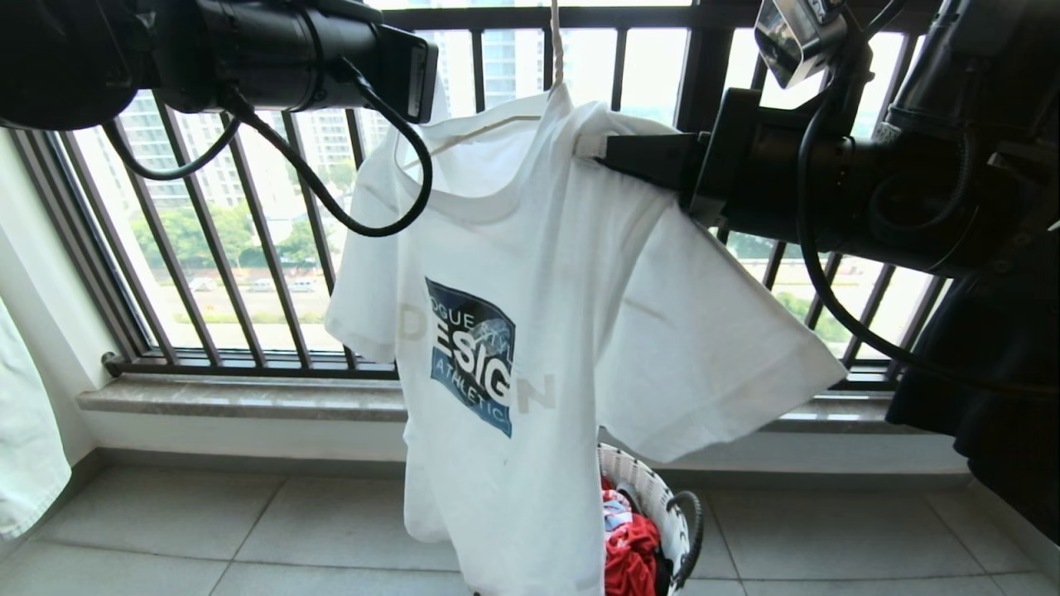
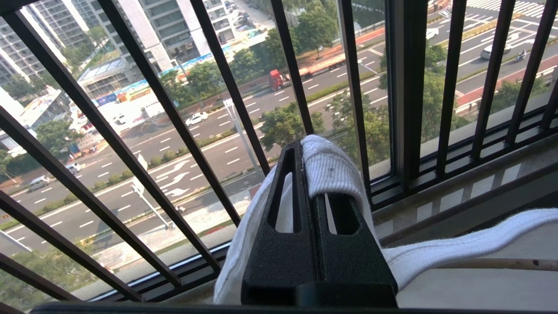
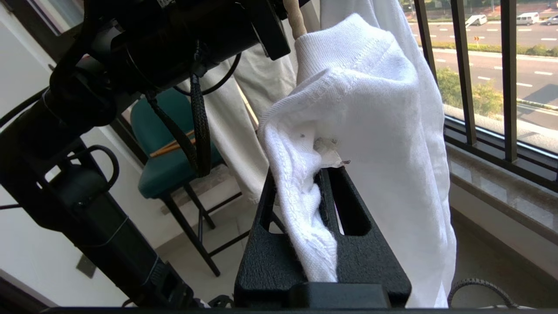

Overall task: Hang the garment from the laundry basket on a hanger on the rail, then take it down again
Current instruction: Hang the clothes on the clothes rack

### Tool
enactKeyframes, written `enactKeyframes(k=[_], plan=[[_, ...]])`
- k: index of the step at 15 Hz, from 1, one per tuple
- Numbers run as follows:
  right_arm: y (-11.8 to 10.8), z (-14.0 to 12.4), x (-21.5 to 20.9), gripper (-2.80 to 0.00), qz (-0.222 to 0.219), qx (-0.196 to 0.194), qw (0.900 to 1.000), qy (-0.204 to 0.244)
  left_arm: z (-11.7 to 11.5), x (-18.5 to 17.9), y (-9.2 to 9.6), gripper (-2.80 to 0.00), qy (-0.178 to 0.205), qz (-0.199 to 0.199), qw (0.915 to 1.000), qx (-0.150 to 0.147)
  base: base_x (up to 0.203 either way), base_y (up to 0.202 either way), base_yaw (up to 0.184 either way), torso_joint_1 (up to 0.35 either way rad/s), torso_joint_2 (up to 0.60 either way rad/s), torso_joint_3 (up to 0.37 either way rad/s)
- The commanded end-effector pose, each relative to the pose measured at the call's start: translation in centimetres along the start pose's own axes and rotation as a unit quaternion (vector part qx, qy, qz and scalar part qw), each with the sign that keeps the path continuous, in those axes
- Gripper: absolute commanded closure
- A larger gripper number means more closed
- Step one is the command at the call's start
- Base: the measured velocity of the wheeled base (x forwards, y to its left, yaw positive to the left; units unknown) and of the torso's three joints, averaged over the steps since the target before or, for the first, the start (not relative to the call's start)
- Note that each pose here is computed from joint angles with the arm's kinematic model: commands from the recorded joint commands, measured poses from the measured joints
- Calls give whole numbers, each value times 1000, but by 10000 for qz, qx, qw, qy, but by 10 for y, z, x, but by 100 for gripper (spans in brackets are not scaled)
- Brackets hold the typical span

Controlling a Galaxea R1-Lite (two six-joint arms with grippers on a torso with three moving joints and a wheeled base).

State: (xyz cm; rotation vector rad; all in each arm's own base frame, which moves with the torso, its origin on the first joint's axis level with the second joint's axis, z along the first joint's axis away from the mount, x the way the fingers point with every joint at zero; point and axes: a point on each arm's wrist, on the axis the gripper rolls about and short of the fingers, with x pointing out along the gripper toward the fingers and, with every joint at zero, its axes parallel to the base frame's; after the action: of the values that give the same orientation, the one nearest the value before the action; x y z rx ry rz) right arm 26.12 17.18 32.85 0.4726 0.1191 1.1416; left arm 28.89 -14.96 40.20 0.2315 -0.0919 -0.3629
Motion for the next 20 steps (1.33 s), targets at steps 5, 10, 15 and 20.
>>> enactKeyframes(k=[5,10,15,20], plan=[[6,4,-4,0,199,108,9997,37,-10,15,12,0,-25,269,9987,428,0,0,0,0,0,0],[9,4,-4,0,325,234,9991,100,-11,24,10,0,-256,316,9982,442,0,0,0,0,0,0],[9,4,-3,0,380,437,9982,140,-10,27,-25,0,-273,-204,9994,59,0,0,0,0,0,0],[6,4,-2,0,340,443,9984,116,6,10,-39,0,-470,-426,9978,-166,0,0,0,0,0,0]])
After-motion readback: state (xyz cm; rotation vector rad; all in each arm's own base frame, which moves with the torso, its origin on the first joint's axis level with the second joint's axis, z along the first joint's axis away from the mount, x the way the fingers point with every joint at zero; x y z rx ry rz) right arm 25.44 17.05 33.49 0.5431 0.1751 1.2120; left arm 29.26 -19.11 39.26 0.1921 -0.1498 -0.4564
